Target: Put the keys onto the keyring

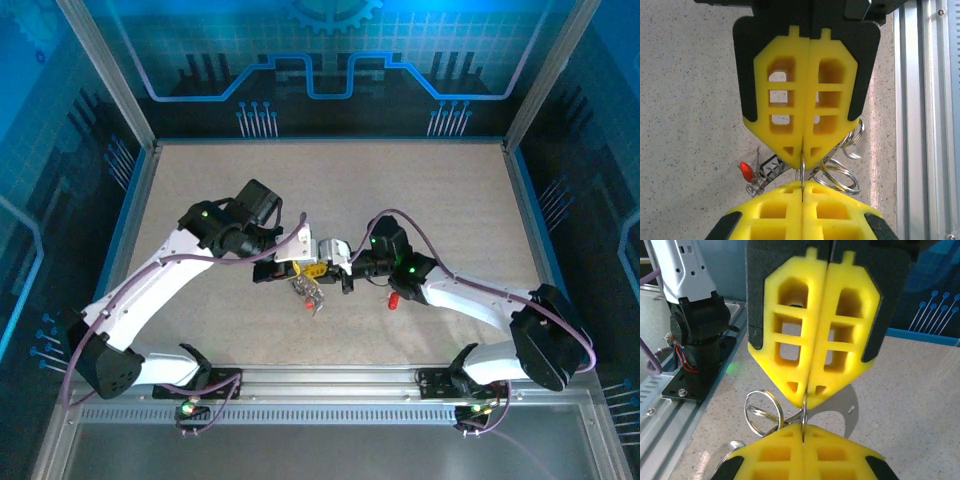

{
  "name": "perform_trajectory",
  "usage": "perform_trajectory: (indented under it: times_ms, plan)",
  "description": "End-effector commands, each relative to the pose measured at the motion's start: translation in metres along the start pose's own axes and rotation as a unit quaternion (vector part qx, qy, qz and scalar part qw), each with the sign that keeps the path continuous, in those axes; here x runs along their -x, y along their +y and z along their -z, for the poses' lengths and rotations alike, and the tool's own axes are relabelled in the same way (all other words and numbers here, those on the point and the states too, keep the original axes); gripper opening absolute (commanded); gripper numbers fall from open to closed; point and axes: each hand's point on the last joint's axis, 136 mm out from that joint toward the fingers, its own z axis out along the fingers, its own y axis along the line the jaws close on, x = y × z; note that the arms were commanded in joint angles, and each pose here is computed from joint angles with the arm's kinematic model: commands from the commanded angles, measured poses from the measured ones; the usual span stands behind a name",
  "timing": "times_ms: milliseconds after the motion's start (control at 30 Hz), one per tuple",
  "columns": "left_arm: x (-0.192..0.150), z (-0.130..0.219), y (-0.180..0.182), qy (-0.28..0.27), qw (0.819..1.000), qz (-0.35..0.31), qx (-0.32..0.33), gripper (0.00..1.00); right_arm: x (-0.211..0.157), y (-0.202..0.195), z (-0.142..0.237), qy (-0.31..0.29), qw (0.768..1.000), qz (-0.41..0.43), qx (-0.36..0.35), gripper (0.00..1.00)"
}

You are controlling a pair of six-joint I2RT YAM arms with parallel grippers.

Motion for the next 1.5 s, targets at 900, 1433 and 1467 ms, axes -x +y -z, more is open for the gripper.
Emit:
perform_trajectory:
  times_ms: [900, 1433, 1467]
  plan:
    - [0.008, 0.014, 0.008, -0.139, 0.988, 0.018, 0.071, 0.15, 0.043, -0.006, 0.007, -0.125, 0.992, 0.005, -0.034, 0.00]
    - [-0.015, 0.023, 0.001, 0.029, 0.999, -0.012, 0.031, 0.00, 0.010, -0.005, 0.008, 0.008, 0.998, 0.047, -0.042, 0.27]
    - [-0.018, 0.022, -0.002, 0.050, 0.999, -0.010, 0.018, 0.00, 0.011, -0.006, 0.008, 0.009, 0.998, 0.048, -0.043, 0.28]
